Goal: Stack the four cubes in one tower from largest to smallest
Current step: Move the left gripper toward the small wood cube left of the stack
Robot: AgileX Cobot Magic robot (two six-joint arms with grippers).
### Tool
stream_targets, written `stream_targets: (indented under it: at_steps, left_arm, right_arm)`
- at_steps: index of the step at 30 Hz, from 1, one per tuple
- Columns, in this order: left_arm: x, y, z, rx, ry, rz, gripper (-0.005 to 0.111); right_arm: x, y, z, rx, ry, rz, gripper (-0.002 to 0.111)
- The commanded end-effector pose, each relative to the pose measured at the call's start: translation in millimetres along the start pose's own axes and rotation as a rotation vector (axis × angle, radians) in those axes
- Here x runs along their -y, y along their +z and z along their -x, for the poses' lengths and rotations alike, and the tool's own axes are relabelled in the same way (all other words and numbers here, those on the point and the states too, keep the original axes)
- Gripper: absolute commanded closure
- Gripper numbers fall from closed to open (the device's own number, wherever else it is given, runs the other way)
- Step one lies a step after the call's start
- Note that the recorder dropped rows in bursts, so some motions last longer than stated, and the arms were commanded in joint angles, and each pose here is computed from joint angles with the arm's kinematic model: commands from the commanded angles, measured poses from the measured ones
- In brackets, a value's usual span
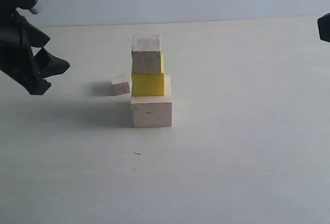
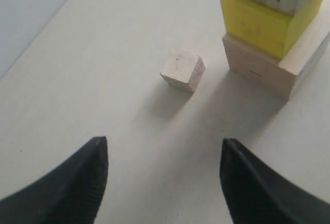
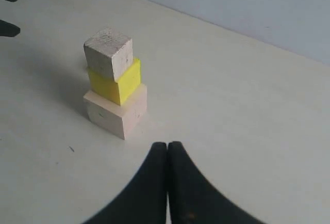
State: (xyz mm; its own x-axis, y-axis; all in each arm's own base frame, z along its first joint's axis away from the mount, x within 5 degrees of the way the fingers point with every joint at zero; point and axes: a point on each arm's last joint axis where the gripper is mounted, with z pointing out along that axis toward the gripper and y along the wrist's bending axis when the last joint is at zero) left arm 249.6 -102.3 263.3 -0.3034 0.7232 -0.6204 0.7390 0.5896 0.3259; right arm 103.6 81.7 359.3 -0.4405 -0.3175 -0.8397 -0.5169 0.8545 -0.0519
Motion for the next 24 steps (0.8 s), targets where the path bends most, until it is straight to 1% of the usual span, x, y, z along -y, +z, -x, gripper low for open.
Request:
stream_targets:
  at_steps: [1,3,6,7,8,9,10,11,14,15,17,18,20,21,22,23,24]
  left_arm:
    - [-0.5,1.3,3.4,0.007,0.001,-0.002,0.045]
    - [2.0,1.3,2.9,0.001,-0.024,-0.029,0.045]
    - [3.1,1.2,3.8,0.011,-0.061,-0.042,0.045]
    - [5.8,1.1,3.3,0.003,-0.09,-0.072,0.045]
    - [5.0,1.7,3.7,0.008,-0.093,-0.064,0.044]
    - [1.0,3.8,7.0,0.048,-0.145,-0.026,0.041]
    - [-0.8,5.0,7.7,0.058,-0.148,-0.008,0.04]
    - [-2.9,5.0,8.6,0.069,-0.129,0.015,0.039]
    - [-6.9,4.3,12.6,0.083,-0.086,0.033,0.039]
    - [-10.3,4.2,13.4,0.083,-0.088,0.038,0.039]
    - [-25.9,7.4,15.4,0.072,-0.095,0.057,0.039]
    - [-38.9,10.8,16.5,0.047,-0.072,0.046,0.039]
    - [-52.1,15.4,19.9,0.012,-0.058,-0.01,0.039]
    - [-62.4,22.9,22.7,-0.011,-0.079,-0.082,0.039]
    - [-67.1,28.6,24.0,-0.025,-0.072,-0.125,0.039]
    - [-69.0,35.2,26.1,-0.041,-0.046,-0.179,0.039]
    - [-70.7,48.0,28.5,-0.078,-0.009,-0.28,0.039]
  right_arm:
    - [0.7,-0.9,0.6,0.026,-0.009,-0.003,0.108]
    - [0.7,-0.9,0.6,0.026,-0.009,-0.003,0.108]
    - [1.3,-0.9,1.6,0.037,-0.019,-0.01,0.108]
    - [0.9,-1.0,2.8,0.05,-0.011,-0.005,0.108]
    - [0.6,-1.0,3.4,0.056,-0.011,-0.002,0.108]
    - [0.3,-1.0,4.1,0.064,-0.011,0.002,0.108]
    - [0.3,-1.0,4.1,0.064,-0.011,0.002,0.108]
    - [0.3,-1.0,4.1,0.064,-0.011,0.002,0.108]
    - [0.3,-1.0,4.1,0.064,-0.011,0.002,0.108]
    - [0.3,-1.0,4.1,0.064,-0.011,0.002,0.108]
    - [0.2,-1.1,4.5,0.068,-0.013,0.002,0.108]
    - [0.3,-1.1,5.2,0.076,-0.017,0.002,0.108]
    - [0.5,-1.2,6.1,0.086,-0.024,-0.002,0.108]
    - [0.6,-1.3,7.3,0.099,-0.03,-0.003,0.108]
    - [0.0,-1.4,8.4,0.111,-0.031,0.003,0.108]
    - [-0.4,-1.5,9.2,0.12,-0.031,0.008,0.108]
    - [-1.2,-1.7,10.7,0.137,-0.031,0.016,0.108]
